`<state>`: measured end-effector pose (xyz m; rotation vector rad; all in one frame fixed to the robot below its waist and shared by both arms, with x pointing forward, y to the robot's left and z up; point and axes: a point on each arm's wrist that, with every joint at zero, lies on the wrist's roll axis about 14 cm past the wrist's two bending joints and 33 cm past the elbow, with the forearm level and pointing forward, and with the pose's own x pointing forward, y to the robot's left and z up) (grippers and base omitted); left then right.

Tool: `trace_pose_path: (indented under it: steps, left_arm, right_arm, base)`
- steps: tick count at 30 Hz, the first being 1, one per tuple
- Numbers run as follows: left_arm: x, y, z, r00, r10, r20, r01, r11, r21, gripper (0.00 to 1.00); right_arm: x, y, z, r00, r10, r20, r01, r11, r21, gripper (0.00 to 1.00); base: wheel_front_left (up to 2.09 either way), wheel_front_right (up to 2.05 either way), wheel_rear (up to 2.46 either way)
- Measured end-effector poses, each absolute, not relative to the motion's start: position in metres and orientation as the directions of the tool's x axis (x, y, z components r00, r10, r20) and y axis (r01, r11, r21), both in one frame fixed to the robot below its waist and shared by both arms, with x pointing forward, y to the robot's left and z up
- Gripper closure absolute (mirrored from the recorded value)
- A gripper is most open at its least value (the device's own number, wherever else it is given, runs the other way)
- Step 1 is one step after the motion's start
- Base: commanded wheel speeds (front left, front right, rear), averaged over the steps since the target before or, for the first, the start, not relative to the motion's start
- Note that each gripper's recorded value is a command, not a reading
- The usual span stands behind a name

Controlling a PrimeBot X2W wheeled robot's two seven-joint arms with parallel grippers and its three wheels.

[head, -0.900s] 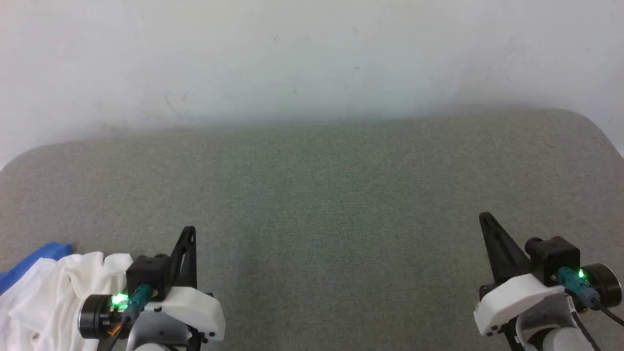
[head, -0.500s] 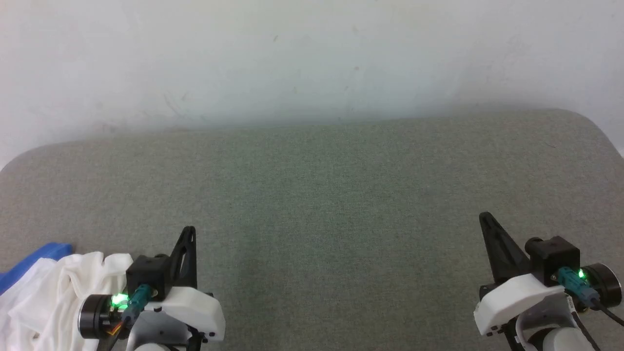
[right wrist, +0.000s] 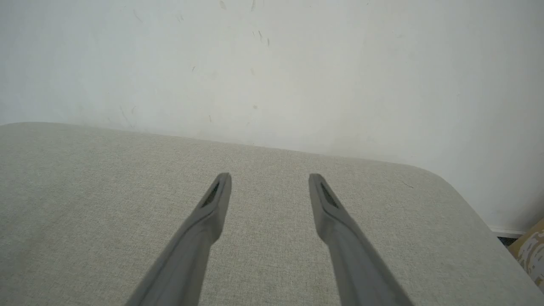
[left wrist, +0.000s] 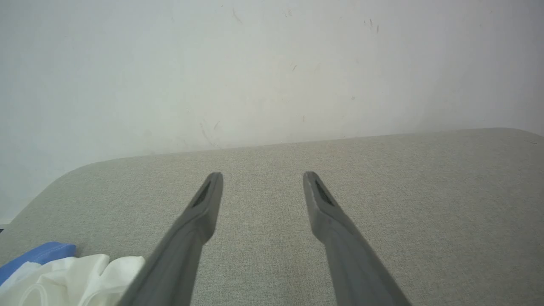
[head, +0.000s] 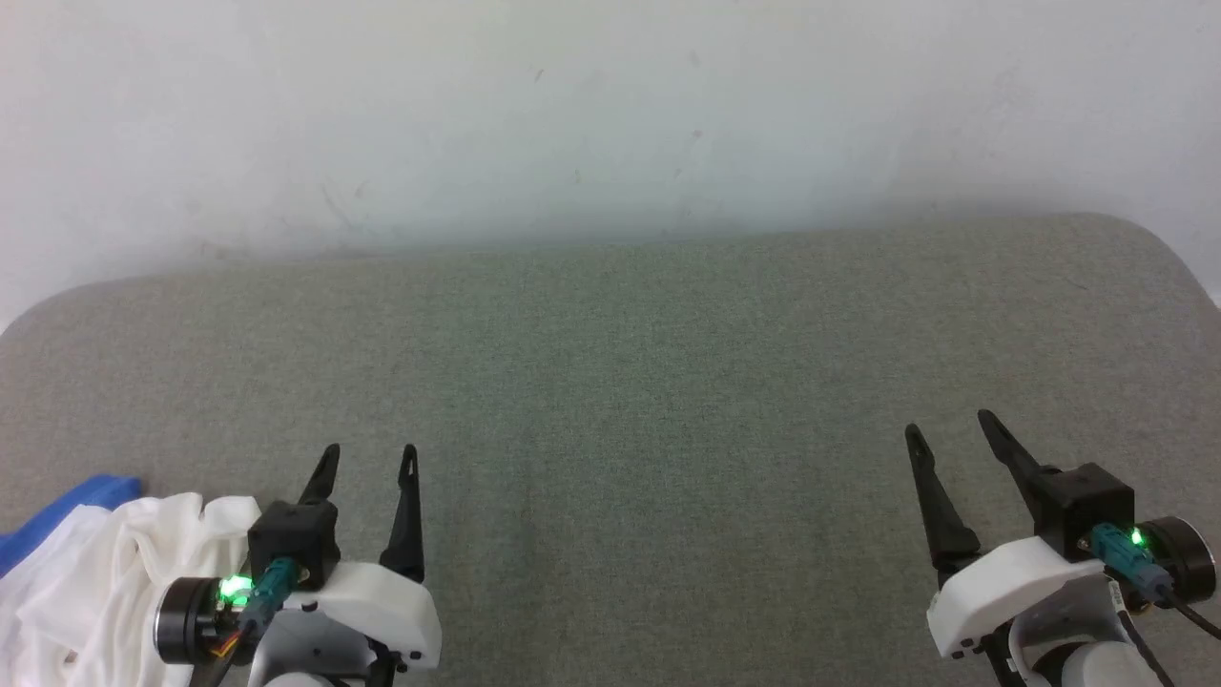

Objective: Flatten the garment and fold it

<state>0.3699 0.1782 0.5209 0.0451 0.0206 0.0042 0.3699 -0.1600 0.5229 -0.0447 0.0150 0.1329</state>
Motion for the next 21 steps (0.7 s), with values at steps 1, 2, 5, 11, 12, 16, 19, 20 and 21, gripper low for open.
trace_pose_path:
  steps: [1,2,5,11,12,16,19,20,21]
  left_arm:
    - [0.37,0.178,0.521,1.0,0.005,-0.02,-0.004,0.999,0.045,0.0]
    - [0.37,0.178,0.521,1.0,0.004,-0.018,-0.004,0.999,0.043,0.0]
    - [0.37,0.178,0.521,1.0,0.005,-0.014,-0.004,0.999,0.039,0.0]
    - [0.369,0.181,0.521,1.0,0.012,-0.007,-0.012,1.0,0.019,0.0]
    - [0.368,0.182,0.521,1.0,0.014,-0.005,-0.014,1.0,0.017,0.0]
    - [0.366,0.186,0.521,1.0,0.023,-0.002,-0.023,1.0,0.007,0.0]
    - [0.364,0.191,0.521,0.999,0.038,0.001,-0.038,0.999,0.001,0.0]
    - [0.364,0.192,0.521,0.999,0.043,0.004,-0.043,0.999,-0.002,0.0]
    - [0.363,0.194,0.521,0.999,0.049,0.006,-0.049,0.999,-0.004,0.0]
  right_arm:
    - [0.37,-0.16,0.523,0.991,0.132,-0.018,-0.133,0.99,-0.043,0.0]
    - [0.37,-0.16,0.523,0.991,0.132,-0.018,-0.133,0.99,-0.043,0.0]
    - [0.37,-0.16,0.522,0.991,0.133,-0.015,-0.133,0.99,-0.041,0.0]
    - [0.371,-0.158,0.522,0.99,0.139,-0.01,-0.14,0.99,-0.036,0.0]
    - [0.371,-0.157,0.522,0.99,0.141,-0.008,-0.142,0.989,-0.034,0.0]
    - [0.373,-0.154,0.521,0.989,0.151,-0.005,-0.151,0.988,-0.029,0.0]
    - [0.374,-0.151,0.521,0.987,0.16,-0.001,-0.16,0.987,-0.027,0.0]
    - [0.375,-0.15,0.521,0.987,0.164,0.001,-0.163,0.986,-0.024,0.0]
    - [0.375,-0.148,0.521,0.986,0.168,0.002,-0.168,0.986,-0.022,0.0]
  base:
    - [0.0,0.0,0.0]
    - [0.0,0.0,0.0]
    - [0.0,0.0,0.0]
    - [0.0,0.0,0.0]
    - [0.0,0.0,0.0]
    - [0.0,0.0,0.0]
    - [0.0,0.0,0.0]
    - [0.0,0.0,0.0]
    - [0.0,0.0,0.0]
